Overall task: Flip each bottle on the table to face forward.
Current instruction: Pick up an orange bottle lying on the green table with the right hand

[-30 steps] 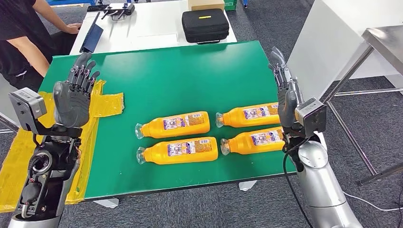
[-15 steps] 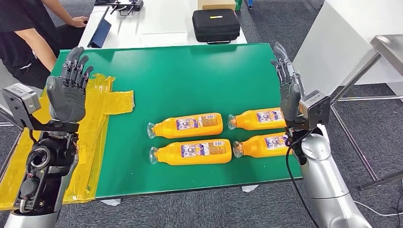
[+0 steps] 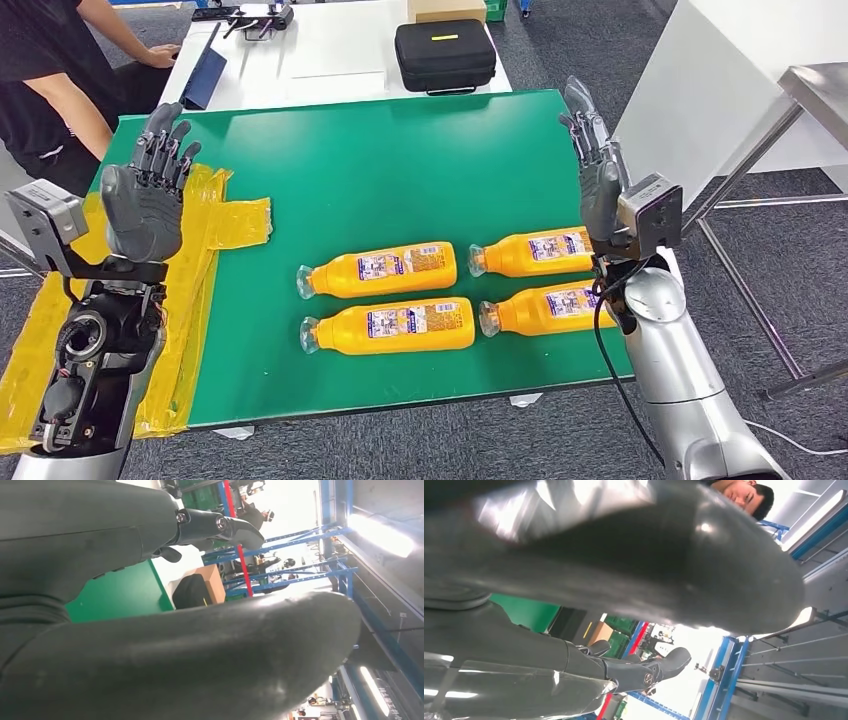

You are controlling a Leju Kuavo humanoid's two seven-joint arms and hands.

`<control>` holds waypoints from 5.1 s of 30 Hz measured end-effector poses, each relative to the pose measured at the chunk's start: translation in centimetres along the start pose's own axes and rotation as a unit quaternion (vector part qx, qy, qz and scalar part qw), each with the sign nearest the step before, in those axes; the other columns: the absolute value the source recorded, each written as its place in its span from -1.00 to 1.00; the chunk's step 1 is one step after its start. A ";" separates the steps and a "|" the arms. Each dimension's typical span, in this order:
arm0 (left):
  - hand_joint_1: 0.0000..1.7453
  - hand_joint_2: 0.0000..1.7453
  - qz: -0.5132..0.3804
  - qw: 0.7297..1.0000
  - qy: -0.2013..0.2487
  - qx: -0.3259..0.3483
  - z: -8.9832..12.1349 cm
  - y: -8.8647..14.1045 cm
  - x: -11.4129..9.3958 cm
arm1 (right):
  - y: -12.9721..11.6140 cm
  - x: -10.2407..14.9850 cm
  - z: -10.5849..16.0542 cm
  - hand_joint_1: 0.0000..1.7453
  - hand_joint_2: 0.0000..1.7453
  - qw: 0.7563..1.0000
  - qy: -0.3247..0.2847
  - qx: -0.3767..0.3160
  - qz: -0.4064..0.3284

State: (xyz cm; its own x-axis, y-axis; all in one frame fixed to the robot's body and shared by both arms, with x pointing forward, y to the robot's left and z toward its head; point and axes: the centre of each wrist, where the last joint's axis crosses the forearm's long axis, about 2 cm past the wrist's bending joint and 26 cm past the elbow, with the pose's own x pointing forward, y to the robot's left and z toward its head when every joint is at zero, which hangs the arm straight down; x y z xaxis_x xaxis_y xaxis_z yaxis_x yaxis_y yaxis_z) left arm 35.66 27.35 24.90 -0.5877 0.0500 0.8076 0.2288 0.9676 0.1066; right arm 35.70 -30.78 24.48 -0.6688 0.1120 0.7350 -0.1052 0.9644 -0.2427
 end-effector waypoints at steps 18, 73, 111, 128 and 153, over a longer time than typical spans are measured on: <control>-1.00 -1.00 -0.002 1.000 0.005 -0.005 -1.0 0.1 -0.4 | -0.2 -0.5 1.0 -1.00 -1.00 1.000 0.013 -0.005 0.002; -1.00 -1.00 -0.012 0.999 0.023 0.020 0.7 0.0 -0.9 | 10.8 2.7 8.5 -1.00 1.00 0.903 0.111 0.256 0.325; -1.00 -1.00 0.002 0.999 0.042 0.010 -1.3 -2.2 -0.1 | 13.2 1.3 9.4 -1.00 1.00 0.781 0.231 0.432 0.387; -1.00 -1.00 0.007 0.999 0.043 0.022 -1.4 -2.1 -0.1 | 9.5 2.1 12.3 -1.00 1.00 0.751 0.230 0.477 0.395; -1.00 -1.00 0.017 0.999 0.040 0.032 -1.2 -2.0 -0.4 | 0.2 0.7 9.9 -1.00 1.00 0.773 0.274 0.473 0.322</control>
State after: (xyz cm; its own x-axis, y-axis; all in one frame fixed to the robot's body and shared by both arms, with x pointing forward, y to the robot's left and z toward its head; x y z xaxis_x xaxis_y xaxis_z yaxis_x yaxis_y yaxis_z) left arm 36.33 25.14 25.08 -0.5160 0.0648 0.8541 0.1947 0.9799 0.0433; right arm 27.93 -32.83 18.71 -0.4222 0.8299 0.3648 -0.5449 0.0893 -0.8337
